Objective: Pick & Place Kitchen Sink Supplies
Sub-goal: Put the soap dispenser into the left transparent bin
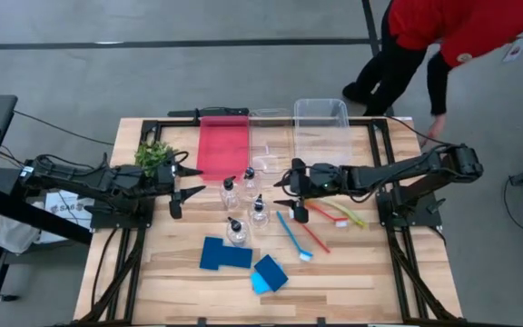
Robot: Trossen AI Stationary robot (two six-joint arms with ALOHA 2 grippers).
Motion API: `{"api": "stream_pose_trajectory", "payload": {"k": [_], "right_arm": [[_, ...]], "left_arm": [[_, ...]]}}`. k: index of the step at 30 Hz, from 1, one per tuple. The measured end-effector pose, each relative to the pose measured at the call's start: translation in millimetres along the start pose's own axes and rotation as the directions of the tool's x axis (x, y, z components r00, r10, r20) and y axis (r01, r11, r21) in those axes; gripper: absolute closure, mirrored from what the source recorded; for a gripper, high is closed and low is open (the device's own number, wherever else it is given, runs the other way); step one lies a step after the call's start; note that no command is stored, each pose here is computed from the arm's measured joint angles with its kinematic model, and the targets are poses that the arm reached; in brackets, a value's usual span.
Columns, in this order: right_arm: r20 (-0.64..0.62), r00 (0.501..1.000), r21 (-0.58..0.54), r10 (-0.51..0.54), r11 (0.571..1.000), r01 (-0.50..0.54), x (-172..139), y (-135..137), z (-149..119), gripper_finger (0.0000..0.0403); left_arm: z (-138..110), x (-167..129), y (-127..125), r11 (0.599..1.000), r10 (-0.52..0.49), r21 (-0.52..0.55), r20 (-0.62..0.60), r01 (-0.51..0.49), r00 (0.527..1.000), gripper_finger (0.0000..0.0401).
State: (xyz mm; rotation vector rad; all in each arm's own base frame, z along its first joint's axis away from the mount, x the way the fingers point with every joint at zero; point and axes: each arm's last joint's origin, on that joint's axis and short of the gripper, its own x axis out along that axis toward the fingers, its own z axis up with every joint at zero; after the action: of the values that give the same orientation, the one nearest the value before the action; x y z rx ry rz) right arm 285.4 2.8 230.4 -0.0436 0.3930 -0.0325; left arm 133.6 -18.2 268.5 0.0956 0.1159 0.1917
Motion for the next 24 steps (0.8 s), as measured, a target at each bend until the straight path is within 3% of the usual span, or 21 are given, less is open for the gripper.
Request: {"api": "stream_pose_trajectory", "payload": {"k": [7,18,24], "right_arm": [[-0.028,0.999,0.019,0.036,0.999,-0.036,16.3,15.0,-11.3,0.0162],[0.042,0.999,0.036,0.028,0.999,-0.029,18.6,26.9,-6.7,0.0161],[0.06,0.998,0.049,0.027,0.998,-0.03,26.8,28.0,-9.5,0.0134]], "left_arm": [[-0.3,0.4,-0.7,0.996,-0.016,-0.089,-0.002,0.016,1.0,0.0196],[-5.4,9.3,-6.8,0.992,-0.079,-0.097,-0.05,0.074,0.996,0.0196],[-6.3,10.7,-7.5,0.993,-0.079,-0.095,-0.058,0.074,0.995,0.0196]]}}
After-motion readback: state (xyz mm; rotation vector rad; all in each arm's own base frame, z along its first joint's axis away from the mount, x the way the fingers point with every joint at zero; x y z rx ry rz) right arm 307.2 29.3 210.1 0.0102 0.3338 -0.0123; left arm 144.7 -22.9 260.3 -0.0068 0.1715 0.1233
